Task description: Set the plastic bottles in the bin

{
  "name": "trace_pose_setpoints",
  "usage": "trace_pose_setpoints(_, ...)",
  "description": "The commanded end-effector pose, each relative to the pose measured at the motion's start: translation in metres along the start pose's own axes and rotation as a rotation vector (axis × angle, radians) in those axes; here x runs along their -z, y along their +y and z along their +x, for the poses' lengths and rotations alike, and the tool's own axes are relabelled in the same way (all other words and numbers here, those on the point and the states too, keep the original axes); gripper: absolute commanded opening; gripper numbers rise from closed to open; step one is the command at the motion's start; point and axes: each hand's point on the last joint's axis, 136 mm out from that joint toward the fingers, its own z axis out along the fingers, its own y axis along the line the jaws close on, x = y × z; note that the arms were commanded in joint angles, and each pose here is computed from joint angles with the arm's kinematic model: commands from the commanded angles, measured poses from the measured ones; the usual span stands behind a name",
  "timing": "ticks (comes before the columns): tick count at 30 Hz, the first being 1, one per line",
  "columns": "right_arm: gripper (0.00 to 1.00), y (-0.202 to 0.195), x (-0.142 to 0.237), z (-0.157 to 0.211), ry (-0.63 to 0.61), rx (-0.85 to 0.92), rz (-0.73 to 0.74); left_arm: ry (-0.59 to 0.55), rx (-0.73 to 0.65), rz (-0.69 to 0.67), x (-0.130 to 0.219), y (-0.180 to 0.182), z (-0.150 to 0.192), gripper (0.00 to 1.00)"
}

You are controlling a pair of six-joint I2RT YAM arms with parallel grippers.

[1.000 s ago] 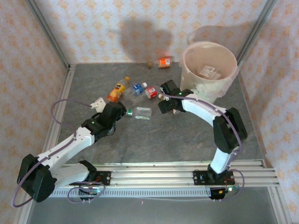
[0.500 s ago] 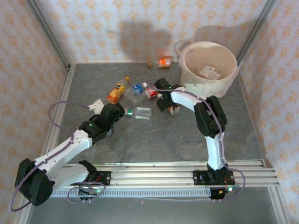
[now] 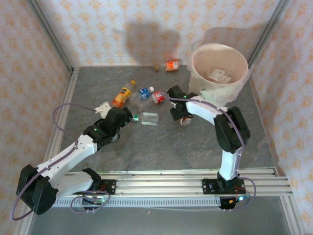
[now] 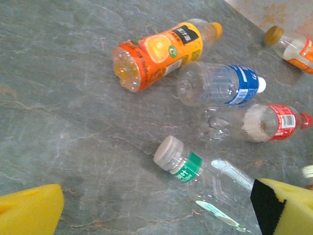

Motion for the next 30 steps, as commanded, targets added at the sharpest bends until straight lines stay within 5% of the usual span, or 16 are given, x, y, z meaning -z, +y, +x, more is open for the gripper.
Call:
trace_pose_setpoints(1, 0.48, -0.006, 0.053, -0.014, -0.146, -0.052, -0.018, 0.011, -0.026, 0.122, -0.002, -0.031, -0.006, 1.0)
trace_pose_setpoints(16, 0.41, -0.004, 0.193, -0.047, -0.48, -0.096, -0.223, 0.062, -0.153, 0.476, 0.019, -0.112, -0.009, 1.0)
trace_pose_setpoints(30, 0.39, -0.058, 0.312, -0.102, -0.809, -0.194, -0.255, 0.032, -0.099, 0.349, 0.009, -0.085, -0.011, 1.0)
